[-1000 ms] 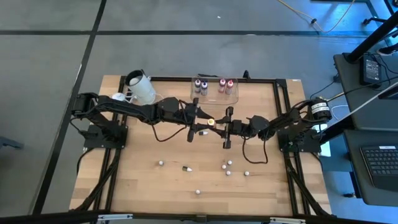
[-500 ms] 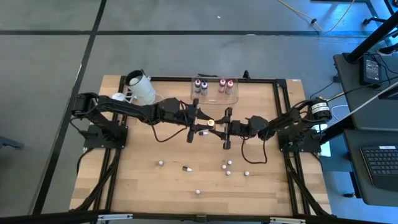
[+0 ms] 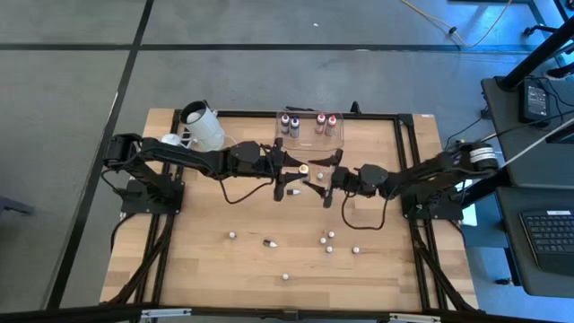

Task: Pick & Place food coloring
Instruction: Put the large yellow food coloring bottle into the transparent container

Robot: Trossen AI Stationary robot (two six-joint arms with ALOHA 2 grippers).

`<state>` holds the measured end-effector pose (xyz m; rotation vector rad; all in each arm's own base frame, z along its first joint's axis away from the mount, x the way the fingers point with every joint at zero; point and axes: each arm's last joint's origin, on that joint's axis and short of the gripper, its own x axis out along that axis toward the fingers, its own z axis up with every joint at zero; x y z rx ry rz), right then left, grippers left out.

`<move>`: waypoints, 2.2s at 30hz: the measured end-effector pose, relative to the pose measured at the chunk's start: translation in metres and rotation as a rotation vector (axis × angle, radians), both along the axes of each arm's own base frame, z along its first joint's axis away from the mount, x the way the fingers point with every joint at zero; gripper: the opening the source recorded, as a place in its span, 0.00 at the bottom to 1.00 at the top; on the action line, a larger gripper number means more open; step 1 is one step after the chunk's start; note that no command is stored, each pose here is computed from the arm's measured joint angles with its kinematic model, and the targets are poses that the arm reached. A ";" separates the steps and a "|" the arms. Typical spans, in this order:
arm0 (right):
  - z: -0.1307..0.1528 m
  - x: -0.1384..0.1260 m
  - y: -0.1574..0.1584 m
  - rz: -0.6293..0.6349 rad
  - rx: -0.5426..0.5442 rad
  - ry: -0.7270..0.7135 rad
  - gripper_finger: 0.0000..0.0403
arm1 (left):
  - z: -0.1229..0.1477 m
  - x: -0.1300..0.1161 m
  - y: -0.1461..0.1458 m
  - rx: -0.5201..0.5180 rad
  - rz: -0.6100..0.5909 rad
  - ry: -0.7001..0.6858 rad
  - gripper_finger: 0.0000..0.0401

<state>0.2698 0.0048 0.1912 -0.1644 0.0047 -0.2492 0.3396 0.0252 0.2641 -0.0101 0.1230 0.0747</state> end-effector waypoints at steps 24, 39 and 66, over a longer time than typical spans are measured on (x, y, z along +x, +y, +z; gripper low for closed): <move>0.047 -0.068 -0.007 -0.106 -0.093 0.220 0.80 | -0.042 0.053 0.122 -0.025 0.550 -0.119 0.32; 0.043 -0.067 -0.006 -0.101 -0.120 0.266 0.80 | -0.077 0.076 0.161 -0.058 0.779 0.063 0.32; 0.043 -0.067 -0.006 -0.099 -0.120 0.266 0.80 | -0.112 0.079 0.168 -0.060 0.855 0.090 0.32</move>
